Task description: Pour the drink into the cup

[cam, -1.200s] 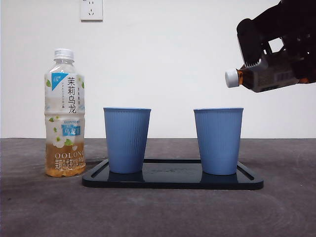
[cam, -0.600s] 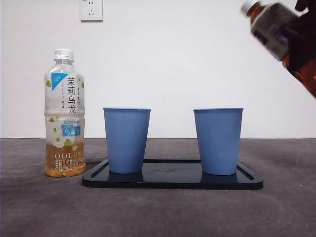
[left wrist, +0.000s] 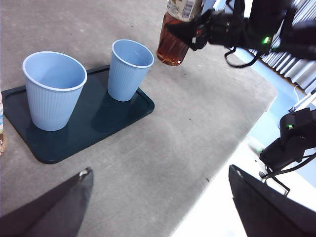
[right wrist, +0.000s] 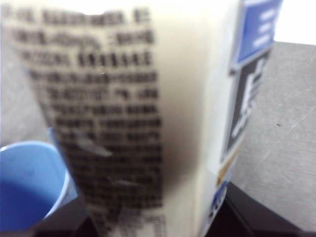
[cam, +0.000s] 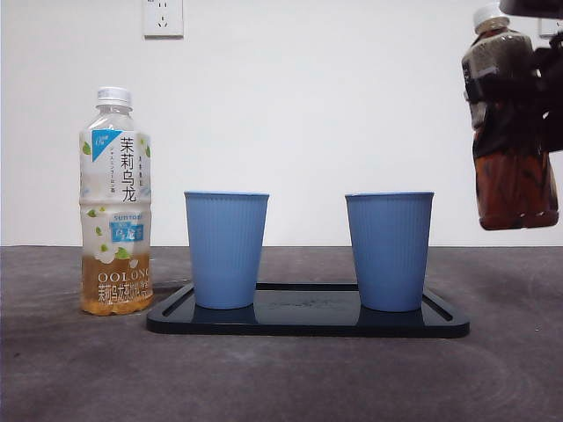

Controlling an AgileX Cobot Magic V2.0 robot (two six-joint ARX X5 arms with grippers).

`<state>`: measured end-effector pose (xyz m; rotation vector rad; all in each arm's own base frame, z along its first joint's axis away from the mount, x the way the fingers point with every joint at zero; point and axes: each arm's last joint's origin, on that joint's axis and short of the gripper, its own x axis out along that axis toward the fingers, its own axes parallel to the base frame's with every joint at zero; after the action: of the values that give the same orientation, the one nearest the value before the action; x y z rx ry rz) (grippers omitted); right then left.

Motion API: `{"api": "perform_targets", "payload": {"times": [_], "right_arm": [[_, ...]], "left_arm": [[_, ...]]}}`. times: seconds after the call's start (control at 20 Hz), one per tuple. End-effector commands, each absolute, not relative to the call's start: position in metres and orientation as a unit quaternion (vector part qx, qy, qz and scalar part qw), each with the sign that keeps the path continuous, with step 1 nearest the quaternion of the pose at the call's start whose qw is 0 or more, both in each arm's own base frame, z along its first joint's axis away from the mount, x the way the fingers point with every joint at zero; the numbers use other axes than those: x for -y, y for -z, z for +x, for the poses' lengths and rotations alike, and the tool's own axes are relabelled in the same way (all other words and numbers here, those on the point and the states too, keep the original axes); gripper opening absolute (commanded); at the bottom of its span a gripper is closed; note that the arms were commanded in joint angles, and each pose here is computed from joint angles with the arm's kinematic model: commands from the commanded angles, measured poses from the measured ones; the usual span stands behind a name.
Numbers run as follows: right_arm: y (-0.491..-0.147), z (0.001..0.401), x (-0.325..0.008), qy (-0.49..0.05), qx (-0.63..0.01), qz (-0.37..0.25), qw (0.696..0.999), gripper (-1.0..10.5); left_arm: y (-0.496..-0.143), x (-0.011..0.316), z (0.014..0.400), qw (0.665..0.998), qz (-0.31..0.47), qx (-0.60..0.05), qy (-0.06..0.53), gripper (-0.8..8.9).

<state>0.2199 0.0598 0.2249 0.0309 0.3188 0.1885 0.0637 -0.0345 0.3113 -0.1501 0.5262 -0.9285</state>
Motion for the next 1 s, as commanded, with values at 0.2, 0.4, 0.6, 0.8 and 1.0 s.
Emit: {"api": "perform_targets", "payload": {"times": [0.2,0.4,0.6,0.8,1.0], "right_arm": [[-0.203,0.234,-0.065,-0.104,-0.124,0.042,0.986,1.6],[-0.187,0.248,-0.069,-0.109,-0.122,0.043,0.986,1.6],[-0.173,0.256,-0.07,-0.111,-0.13,0.043,0.984,1.6],[-0.165,0.26,-0.07,-0.11,-0.141,0.041,0.983,1.8],[-0.164,0.26,-0.07,-0.11,-0.143,0.041,0.983,2.3]], "left_arm": [[-0.317,0.034,0.063,0.867,-0.073,-0.243,0.43,4.37],[-0.317,0.034,0.063,0.867,-0.075,-0.244,0.428,4.37],[-0.317,0.034,0.063,0.867,-0.075,-0.245,0.428,4.37],[-0.317,0.034,0.063,0.868,-0.075,-0.245,0.426,4.37],[-0.317,0.034,0.064,0.872,-0.072,-0.245,0.418,4.37]]}}
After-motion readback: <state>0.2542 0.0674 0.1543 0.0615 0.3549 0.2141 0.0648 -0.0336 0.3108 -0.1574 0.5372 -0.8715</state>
